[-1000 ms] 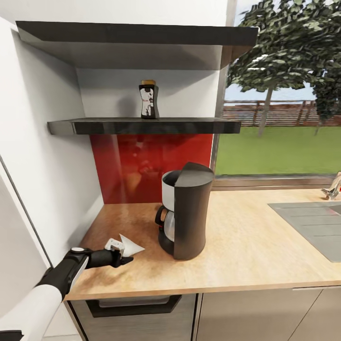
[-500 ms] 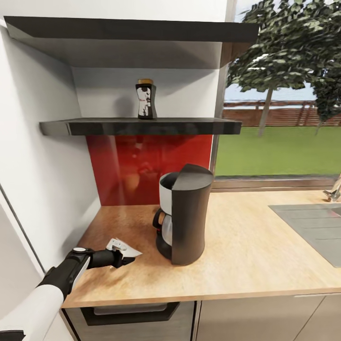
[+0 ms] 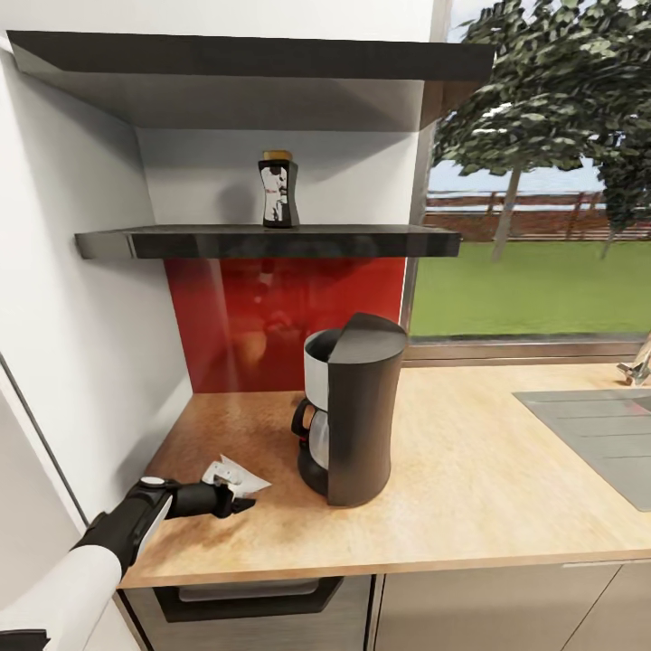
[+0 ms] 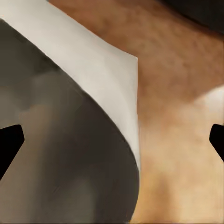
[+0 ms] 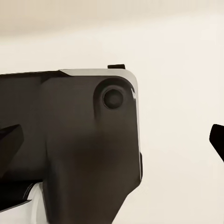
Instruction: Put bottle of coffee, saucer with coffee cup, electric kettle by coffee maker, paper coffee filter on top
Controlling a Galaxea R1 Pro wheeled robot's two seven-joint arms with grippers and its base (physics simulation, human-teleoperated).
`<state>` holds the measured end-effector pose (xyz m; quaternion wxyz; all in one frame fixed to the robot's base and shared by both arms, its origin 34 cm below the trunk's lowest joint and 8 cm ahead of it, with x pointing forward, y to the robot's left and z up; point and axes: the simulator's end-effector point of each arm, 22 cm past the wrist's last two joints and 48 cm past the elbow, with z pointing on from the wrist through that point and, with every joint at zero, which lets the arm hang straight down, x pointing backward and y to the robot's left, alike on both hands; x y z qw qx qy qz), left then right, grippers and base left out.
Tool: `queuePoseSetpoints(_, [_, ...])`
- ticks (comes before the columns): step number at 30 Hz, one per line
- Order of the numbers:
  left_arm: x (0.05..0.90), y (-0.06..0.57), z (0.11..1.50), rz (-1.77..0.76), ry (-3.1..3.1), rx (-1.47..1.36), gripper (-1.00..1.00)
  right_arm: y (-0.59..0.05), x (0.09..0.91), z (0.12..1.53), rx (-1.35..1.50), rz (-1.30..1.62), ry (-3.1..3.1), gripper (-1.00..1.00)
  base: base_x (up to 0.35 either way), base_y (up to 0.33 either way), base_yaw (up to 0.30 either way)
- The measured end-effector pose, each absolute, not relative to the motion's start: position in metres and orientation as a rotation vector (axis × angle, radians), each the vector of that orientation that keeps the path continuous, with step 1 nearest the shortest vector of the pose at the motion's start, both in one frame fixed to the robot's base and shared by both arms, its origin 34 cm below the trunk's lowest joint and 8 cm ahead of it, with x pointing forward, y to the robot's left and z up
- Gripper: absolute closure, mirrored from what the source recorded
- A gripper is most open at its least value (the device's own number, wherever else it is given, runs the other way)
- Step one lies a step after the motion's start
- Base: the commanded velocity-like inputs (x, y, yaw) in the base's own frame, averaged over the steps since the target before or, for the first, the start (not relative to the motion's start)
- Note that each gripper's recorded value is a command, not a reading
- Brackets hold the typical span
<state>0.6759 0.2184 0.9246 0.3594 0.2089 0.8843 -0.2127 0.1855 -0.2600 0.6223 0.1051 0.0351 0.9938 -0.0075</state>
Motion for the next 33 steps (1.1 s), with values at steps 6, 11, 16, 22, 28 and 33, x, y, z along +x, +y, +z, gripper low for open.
queuePoseSetpoints(6, [0.678,0.223,0.921,-0.516,2.290,0.528,-1.00,-0.261,0.185,0.622,0.092,-0.023,2.930,-1.00,0.000,0.000,0.000])
queuePoseSetpoints(11, [0.678,0.212,0.921,-0.530,2.286,0.534,-1.00,-0.260,0.185,0.622,0.071,-0.021,2.930,-1.00,0.000,0.000,0.000])
queuePoseSetpoints(16, [0.677,0.210,0.921,-0.534,2.284,0.535,-1.00,-0.259,0.185,0.622,0.070,-0.016,2.929,-1.00,0.000,0.000,0.000])
queuePoseSetpoints(22, [0.677,0.210,0.921,-0.534,2.283,0.535,1.00,-0.259,0.185,0.622,0.070,-0.015,2.928,-1.00,0.000,0.000,0.000])
queuePoseSetpoints(28, [0.680,0.208,0.927,-0.559,2.270,0.508,1.00,-0.260,0.186,0.622,0.071,-0.018,2.927,-1.00,0.000,0.000,0.000])
queuePoseSetpoints(33, [0.680,0.208,0.927,-0.560,2.269,0.508,1.00,-0.260,0.185,0.622,0.071,-0.019,2.927,-1.00,0.000,0.000,0.000])
